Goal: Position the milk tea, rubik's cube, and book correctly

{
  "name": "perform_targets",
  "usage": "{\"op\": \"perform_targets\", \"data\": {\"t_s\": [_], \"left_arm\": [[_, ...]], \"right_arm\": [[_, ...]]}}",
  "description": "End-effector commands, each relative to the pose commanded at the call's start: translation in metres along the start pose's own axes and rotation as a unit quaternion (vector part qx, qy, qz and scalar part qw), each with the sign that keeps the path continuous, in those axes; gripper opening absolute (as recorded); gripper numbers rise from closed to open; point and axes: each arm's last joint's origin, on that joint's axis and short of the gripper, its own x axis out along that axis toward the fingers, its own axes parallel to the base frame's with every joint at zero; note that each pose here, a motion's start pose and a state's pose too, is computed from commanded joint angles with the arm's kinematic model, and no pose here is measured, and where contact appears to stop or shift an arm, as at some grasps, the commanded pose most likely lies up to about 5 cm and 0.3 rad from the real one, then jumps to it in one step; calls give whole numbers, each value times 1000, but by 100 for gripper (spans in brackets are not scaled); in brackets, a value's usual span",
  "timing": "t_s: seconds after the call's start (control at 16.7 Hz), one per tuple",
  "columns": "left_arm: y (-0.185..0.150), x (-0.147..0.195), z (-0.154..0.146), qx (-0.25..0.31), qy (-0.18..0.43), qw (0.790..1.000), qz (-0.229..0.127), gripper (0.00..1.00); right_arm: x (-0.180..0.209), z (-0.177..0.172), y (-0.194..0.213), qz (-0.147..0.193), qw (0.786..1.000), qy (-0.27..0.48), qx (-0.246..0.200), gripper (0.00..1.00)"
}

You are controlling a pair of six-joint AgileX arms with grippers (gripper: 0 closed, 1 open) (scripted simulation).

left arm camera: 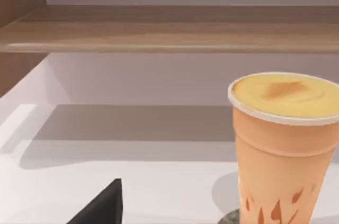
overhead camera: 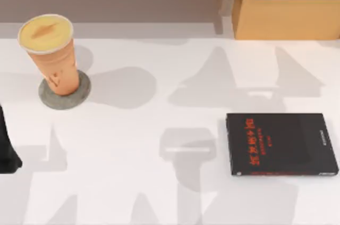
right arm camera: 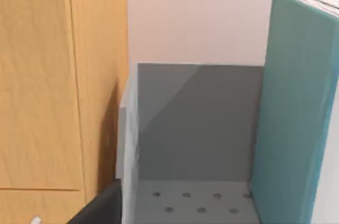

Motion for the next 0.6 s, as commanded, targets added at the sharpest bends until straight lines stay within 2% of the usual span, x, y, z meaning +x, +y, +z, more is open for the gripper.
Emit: {"op": "perform_targets", "data": {"t_s": [0.3,0.6], "left_arm": [[0,0,0,0,0,1000,0,100],[0,0,0,0,0,1000,0,100]], "right_arm": [[60,-44,-47,2,1000,4,2,100],[69,-54,-57,2,1000,3,2,100]]}}
